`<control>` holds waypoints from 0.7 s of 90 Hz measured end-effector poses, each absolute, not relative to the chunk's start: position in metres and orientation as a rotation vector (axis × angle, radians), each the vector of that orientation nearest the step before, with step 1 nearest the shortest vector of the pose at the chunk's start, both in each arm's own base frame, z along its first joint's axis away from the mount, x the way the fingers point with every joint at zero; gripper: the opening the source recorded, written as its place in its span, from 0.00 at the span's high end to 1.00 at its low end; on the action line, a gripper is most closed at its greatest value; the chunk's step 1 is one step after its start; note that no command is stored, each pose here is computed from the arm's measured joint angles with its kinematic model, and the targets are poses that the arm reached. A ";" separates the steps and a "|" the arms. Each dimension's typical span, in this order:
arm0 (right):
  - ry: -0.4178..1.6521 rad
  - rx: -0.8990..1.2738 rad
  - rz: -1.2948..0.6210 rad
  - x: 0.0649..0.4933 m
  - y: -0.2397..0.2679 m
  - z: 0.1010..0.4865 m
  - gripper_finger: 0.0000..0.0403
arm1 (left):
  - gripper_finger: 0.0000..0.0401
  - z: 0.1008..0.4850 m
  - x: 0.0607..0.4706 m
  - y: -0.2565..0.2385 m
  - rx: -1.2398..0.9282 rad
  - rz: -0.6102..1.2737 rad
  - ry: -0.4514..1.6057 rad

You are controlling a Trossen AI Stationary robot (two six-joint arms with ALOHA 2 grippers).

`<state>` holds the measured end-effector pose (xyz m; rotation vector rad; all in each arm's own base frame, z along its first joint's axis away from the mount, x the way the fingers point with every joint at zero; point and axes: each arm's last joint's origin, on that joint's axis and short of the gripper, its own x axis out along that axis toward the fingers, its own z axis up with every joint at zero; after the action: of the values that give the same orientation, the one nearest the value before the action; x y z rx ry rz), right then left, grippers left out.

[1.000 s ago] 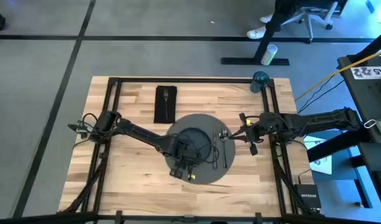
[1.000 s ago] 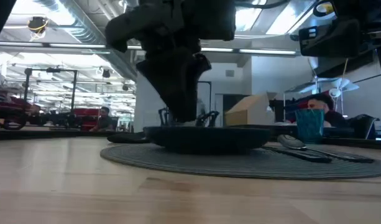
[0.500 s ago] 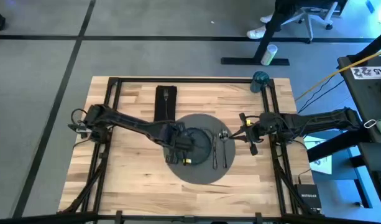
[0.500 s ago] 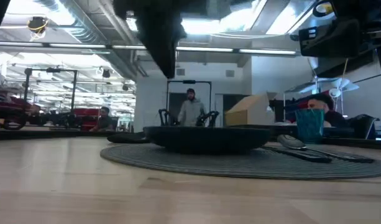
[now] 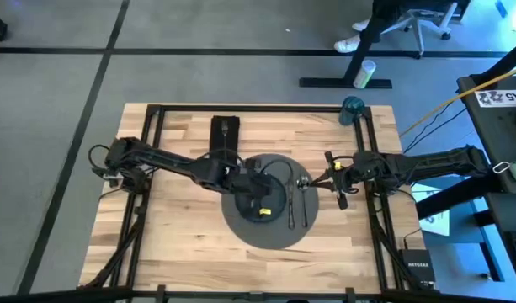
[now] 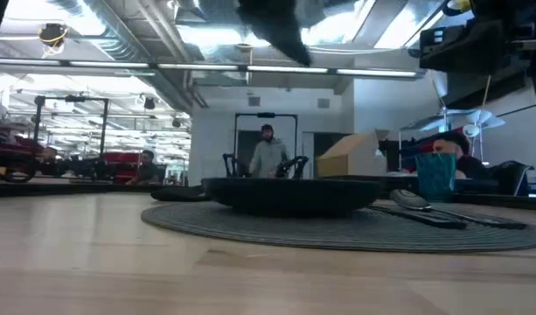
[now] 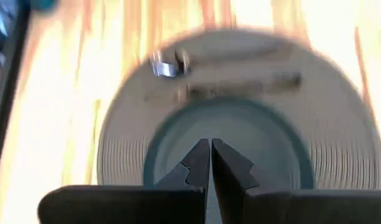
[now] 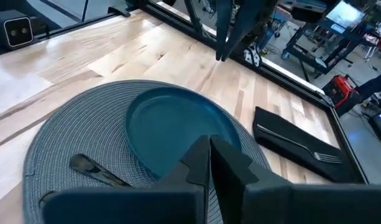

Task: Set table place
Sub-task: Move the black table napkin with fork to the left of the gray tablemat

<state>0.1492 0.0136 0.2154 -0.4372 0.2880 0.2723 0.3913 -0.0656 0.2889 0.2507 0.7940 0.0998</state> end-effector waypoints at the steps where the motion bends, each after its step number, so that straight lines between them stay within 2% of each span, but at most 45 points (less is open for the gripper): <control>1: 0.287 -0.438 0.272 0.149 0.014 0.215 1.00 | 1.00 0.289 0.391 -0.066 0.246 0.096 0.778; 26: 0.231 -0.470 0.260 0.151 0.014 0.221 1.00 | 1.00 0.295 0.378 -0.065 0.171 0.048 0.546; 38: 0.236 -0.477 0.236 0.151 0.013 0.221 1.00 | 1.00 0.287 0.362 -0.060 0.128 0.078 0.525; 63: 0.224 -0.515 0.172 0.152 0.011 0.223 1.00 | 1.00 0.261 0.309 -0.034 0.047 0.282 0.577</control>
<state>0.1519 0.0112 0.2229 -0.5147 0.2242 0.1721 0.3087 -0.0339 0.2609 0.0474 0.5772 0.2820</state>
